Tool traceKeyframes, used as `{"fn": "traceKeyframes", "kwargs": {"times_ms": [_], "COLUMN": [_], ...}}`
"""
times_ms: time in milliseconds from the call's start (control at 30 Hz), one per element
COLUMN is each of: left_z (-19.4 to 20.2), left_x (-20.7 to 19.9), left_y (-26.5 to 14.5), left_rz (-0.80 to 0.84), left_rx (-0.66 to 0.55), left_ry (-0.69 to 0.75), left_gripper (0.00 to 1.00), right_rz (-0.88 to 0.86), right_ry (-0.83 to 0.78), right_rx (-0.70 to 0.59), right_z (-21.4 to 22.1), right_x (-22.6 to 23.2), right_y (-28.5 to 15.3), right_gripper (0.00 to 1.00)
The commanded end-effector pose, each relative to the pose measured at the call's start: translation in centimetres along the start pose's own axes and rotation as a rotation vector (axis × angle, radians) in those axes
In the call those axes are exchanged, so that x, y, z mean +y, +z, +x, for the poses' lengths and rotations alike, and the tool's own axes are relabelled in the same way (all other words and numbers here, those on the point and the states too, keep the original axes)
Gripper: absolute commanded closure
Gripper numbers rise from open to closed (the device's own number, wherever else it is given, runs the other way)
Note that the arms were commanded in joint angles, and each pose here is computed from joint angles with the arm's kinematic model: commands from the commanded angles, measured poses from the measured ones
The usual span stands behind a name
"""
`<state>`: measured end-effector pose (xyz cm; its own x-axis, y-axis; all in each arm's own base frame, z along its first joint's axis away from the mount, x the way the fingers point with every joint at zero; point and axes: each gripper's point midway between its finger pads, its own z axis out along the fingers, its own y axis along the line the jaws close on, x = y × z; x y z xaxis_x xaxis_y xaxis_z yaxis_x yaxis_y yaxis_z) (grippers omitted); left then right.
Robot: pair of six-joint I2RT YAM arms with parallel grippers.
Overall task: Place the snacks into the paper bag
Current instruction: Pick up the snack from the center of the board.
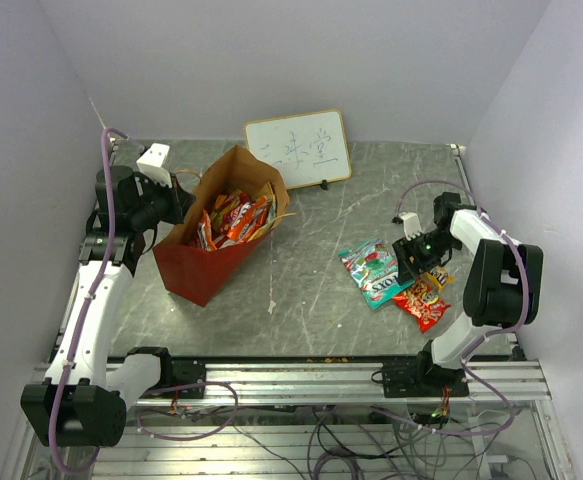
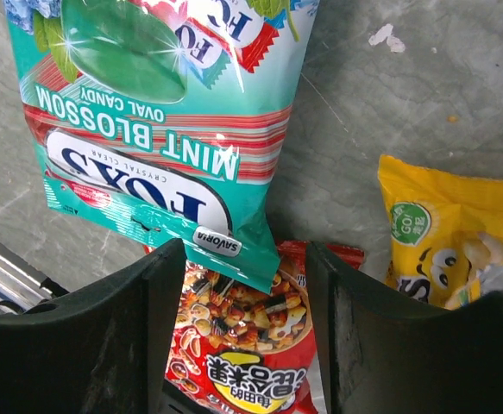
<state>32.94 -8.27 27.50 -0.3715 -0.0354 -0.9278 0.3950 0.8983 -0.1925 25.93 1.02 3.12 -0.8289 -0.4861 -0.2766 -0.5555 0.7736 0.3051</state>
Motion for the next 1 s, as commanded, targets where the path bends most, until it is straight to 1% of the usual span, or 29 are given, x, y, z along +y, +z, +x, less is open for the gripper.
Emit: {"fn": "traceKeyframes", "kwargs": {"times_ms": [0,133,233,367,467,567,700,967], "left_z": [-0.8,-0.9,-0.9,-0.9,-0.8,-0.7,-0.8,-0.9], "left_x": [-0.5,-0.5,-0.6,-0.5,-0.4,-0.4,-0.4,-0.3], "left_y": [-0.4,-0.4,-0.4,-0.4,-0.3,-0.2,-0.2,-0.1], "left_rz": [0.029,0.029,0.031,0.028,0.027,0.027,0.029,0.029], "left_rx": [-0.037,-0.040,-0.041,-0.039,-0.037,-0.036,-0.037,-0.039], "left_ry": [0.021,0.023,0.023,0.025,0.026,0.026,0.024,0.027], "left_gripper": [0.93,0.93,0.93,0.93,0.93,0.93,0.93,0.93], "right_rz": [-0.064,-0.103,-0.120,-0.163,-0.185,-0.186,-0.186,-0.137], "right_ry": [0.006,0.031,0.043,0.055,0.041,0.009,-0.044,-0.146], "right_rx": [-0.014,-0.031,-0.050,-0.091,-0.131,-0.195,-0.308,-0.577], "right_z": [0.2,0.0,-0.5,-1.7,-3.1,-5.2,-8.4,-15.4], "right_x": [0.3,0.4,0.3,0.6,1.2,1.9,3.3,6.2], "right_y": [1.1,1.7,1.5,0.6,-0.9,-3.4,-7.9,-17.5], "right_gripper": [0.47,0.57,0.67,0.87,1.00,1.00,1.00,1.00]}}
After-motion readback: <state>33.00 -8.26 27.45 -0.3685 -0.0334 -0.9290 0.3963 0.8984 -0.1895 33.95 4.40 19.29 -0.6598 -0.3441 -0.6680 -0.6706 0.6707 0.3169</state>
